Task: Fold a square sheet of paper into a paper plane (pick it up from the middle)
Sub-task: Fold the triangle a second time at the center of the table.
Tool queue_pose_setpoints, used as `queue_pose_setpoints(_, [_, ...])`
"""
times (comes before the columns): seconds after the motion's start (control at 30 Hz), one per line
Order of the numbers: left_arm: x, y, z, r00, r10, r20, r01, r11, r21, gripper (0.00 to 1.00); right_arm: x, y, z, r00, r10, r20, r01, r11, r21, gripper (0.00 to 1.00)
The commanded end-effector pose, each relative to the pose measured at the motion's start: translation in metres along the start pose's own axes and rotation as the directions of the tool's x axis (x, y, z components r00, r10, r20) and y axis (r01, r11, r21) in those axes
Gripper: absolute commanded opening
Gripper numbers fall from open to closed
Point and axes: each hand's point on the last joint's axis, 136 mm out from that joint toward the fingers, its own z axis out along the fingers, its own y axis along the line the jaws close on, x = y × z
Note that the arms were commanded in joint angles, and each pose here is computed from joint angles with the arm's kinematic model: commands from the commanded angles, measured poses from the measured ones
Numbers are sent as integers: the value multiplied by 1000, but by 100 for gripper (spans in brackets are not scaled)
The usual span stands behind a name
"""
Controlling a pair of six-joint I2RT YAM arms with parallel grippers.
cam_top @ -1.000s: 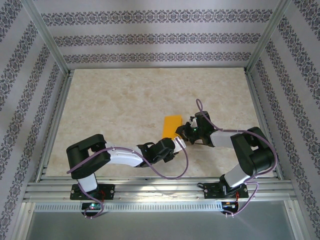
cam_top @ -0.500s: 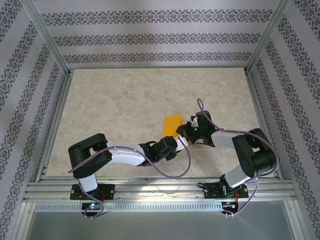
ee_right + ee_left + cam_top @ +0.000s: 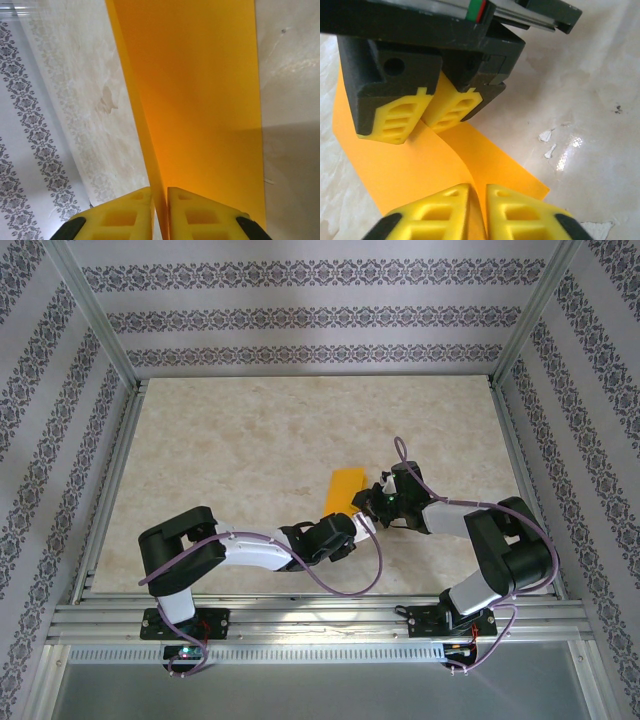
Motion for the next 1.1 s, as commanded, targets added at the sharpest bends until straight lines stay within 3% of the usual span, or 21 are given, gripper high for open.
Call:
queue_pose_setpoints(0.0, [-8, -2, -3, 1000, 23, -3, -23, 1000, 3, 11, -2, 6, -5, 1000, -23, 4, 23, 1000, -18, 15])
queue_pose_setpoints(0.23, [-10, 2, -7, 1000, -21, 1, 21, 1000, 17, 3, -3, 1, -10, 999, -32, 17, 32, 999, 6, 19])
queue_pose_setpoints(0.43, [-15, 6, -13, 989, -148, 18, 145, 982, 120, 0, -5, -7, -22, 998, -56, 33, 54, 996, 69, 30])
queue_pose_setpoints(0.73, [-15, 11, -15, 921, -386, -54, 382, 866, 324, 0, -11, -29, -61, 986, -91, 139, 66, 983, 171, 42])
queue_pose_setpoints(0.83, [-12, 15, -13, 882, -460, -99, 464, 813, 352, 0, -7, -28, -74, 957, -246, 156, 209, 952, 223, 41])
queue_pose_setpoints(0.9, [-12, 15, -13, 861, -494, -120, 500, 781, 374, 0, -4, -33, -88, 946, -278, 166, 223, 931, 290, 39])
queue_pose_setpoints(1.07, [-13, 17, -12, 830, -534, -161, 549, 731, 404, 0, 9, -27, -99, 941, -312, 131, 269, 924, 271, 34])
